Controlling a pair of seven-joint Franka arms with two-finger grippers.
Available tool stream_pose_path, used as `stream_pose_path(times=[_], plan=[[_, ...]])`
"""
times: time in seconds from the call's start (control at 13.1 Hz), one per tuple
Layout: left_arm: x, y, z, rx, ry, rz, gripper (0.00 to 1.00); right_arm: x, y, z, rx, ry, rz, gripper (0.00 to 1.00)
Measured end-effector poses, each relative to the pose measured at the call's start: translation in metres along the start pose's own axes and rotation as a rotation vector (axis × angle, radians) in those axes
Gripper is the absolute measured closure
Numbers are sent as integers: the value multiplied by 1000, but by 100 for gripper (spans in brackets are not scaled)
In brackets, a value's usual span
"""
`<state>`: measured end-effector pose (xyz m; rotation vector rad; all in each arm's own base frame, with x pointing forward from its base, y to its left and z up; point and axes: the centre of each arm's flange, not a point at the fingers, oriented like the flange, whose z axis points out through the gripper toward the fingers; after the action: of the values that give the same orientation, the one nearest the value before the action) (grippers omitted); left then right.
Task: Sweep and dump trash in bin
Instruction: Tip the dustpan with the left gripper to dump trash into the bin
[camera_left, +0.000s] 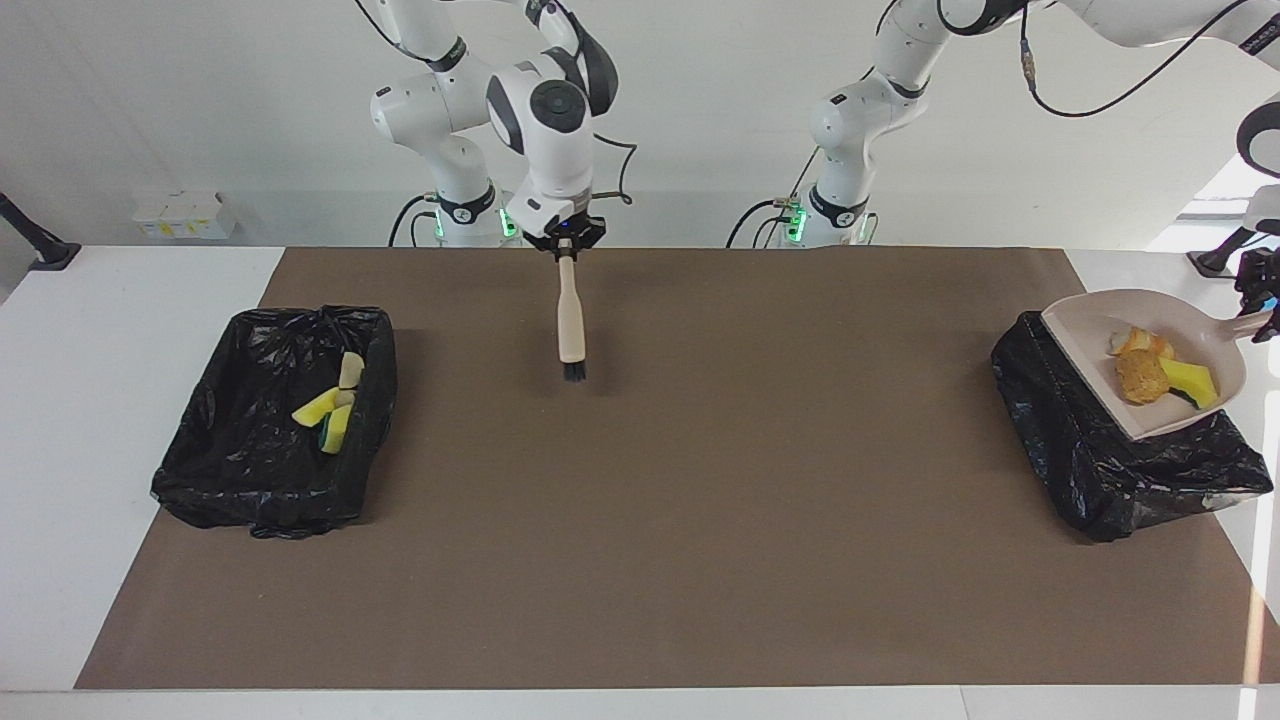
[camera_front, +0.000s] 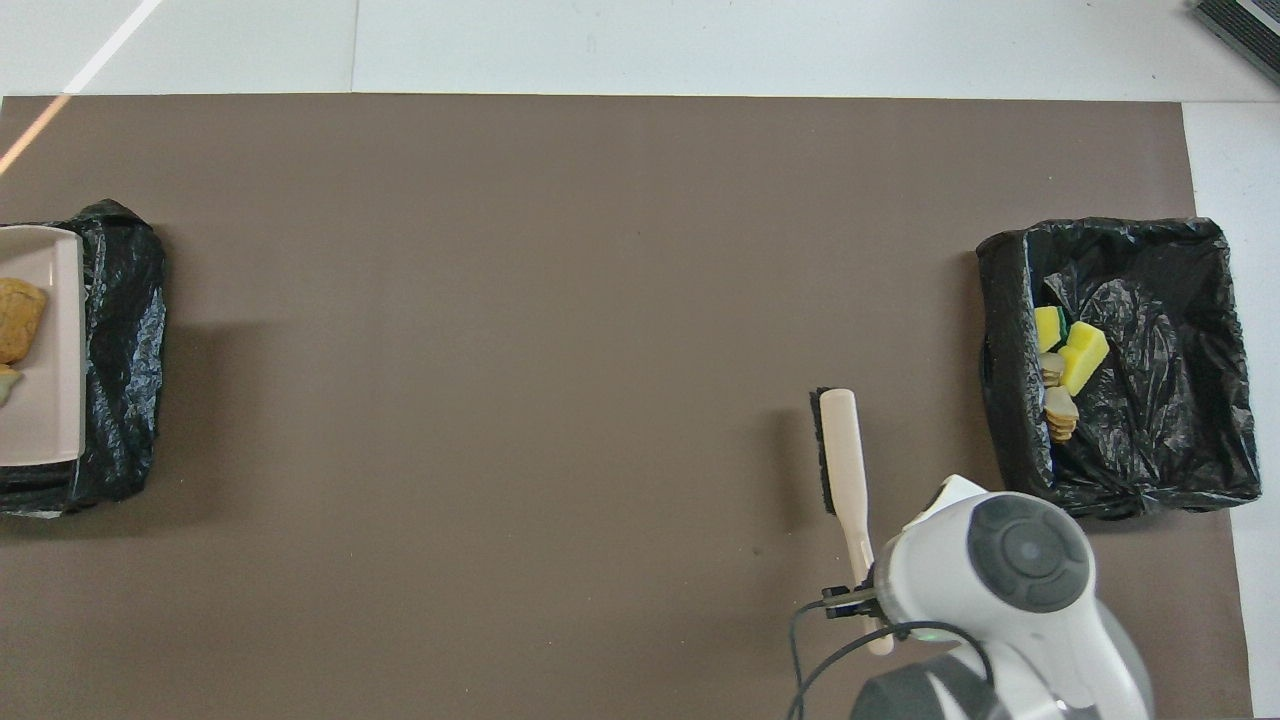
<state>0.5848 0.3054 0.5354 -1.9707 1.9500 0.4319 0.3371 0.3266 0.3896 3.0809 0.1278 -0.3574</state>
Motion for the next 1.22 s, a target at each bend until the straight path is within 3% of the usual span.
stream_pose_path(times=[0.3, 0.46, 0.76, 0.99, 1.22], plan=[[20, -15, -14, -32, -262, 146, 68, 16, -60, 0, 35, -35, 41, 74], [28, -14, -17, -56, -438, 166, 68, 5, -74, 12, 38, -70, 34, 74], [31, 7, -26, -89, -687, 184, 68, -22, -101, 27, 42, -66, 50, 74], [62, 8, -50, -144, -781, 185, 68, -22, -100, 41, 30, -77, 53, 74], [123, 5, -87, -199, -835, 168, 68, -21, -99, 50, 21, -86, 57, 74]])
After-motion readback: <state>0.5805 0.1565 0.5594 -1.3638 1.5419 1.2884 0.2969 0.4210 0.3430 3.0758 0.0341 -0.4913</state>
